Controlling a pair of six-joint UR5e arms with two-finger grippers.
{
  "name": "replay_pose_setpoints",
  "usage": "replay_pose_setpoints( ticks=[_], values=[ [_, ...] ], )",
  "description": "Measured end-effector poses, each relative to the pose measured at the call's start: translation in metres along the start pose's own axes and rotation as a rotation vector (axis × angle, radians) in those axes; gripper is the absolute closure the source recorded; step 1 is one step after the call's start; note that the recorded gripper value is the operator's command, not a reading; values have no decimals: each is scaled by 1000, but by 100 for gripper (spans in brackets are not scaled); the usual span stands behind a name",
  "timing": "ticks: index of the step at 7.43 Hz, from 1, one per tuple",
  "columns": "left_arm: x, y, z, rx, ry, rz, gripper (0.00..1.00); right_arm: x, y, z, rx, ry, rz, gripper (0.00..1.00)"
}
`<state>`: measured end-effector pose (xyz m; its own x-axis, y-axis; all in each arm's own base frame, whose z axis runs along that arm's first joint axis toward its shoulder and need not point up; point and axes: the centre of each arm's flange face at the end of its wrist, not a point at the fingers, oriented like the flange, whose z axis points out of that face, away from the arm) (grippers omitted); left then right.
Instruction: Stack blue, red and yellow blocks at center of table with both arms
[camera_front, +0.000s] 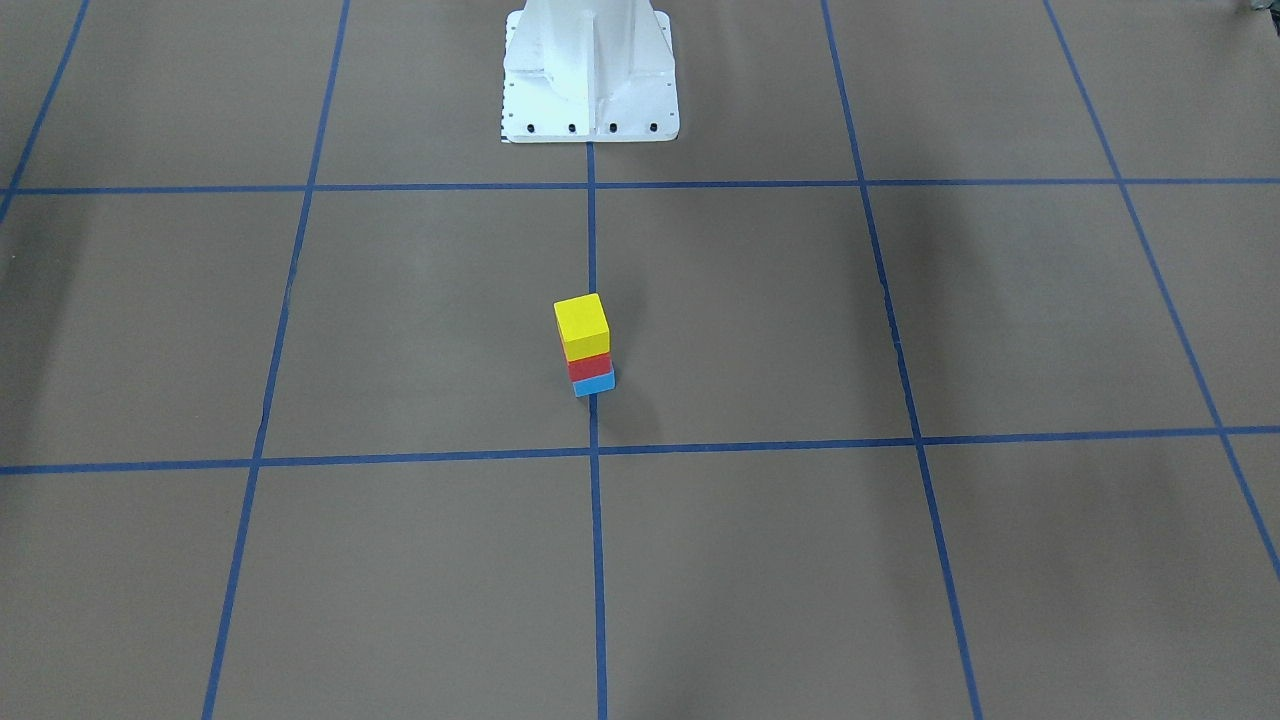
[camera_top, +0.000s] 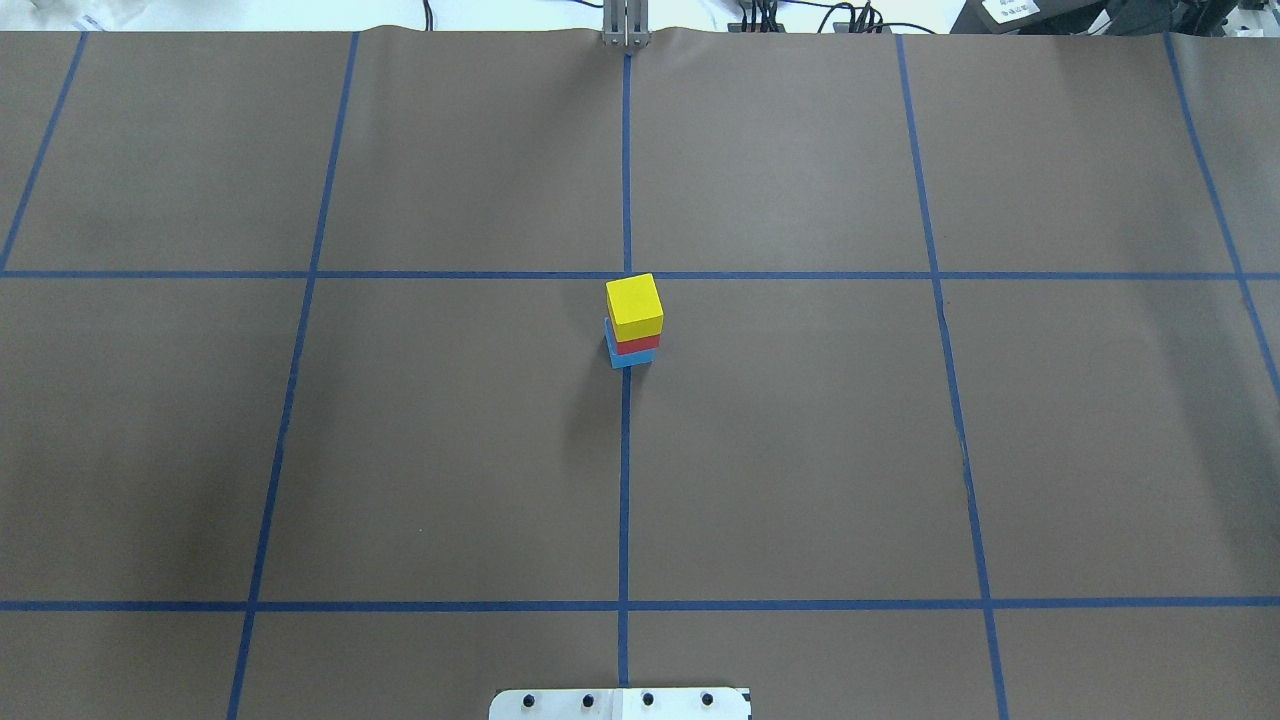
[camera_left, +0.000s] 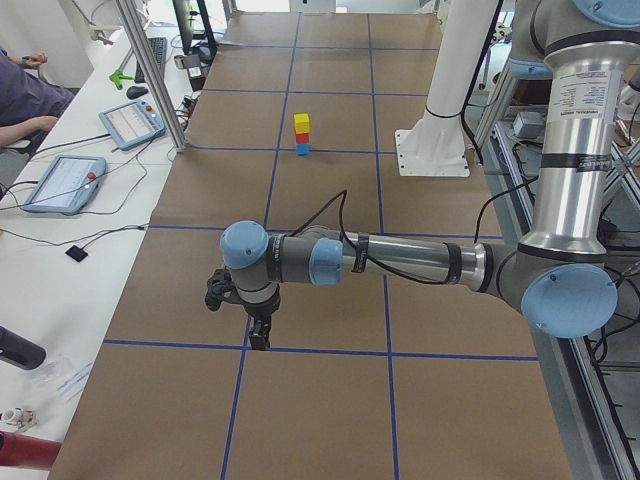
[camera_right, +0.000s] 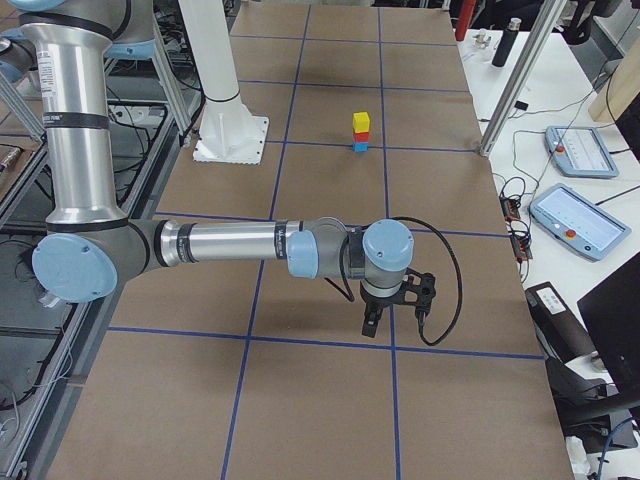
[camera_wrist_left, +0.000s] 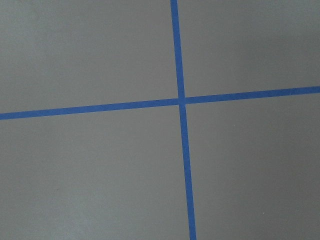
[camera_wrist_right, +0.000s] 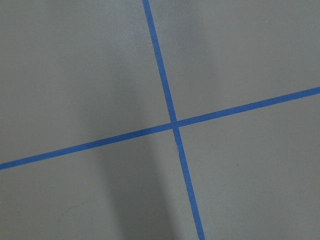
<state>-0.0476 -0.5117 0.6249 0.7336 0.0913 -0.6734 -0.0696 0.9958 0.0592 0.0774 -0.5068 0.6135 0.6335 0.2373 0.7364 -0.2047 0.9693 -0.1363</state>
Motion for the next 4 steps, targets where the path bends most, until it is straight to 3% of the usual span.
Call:
replay_pose_setpoints(
  ticks=[4],
  values=[
    [2, -4, -3, 7, 0, 6, 0, -4, 3, -6, 12, -2, -10, 0]
  ],
)
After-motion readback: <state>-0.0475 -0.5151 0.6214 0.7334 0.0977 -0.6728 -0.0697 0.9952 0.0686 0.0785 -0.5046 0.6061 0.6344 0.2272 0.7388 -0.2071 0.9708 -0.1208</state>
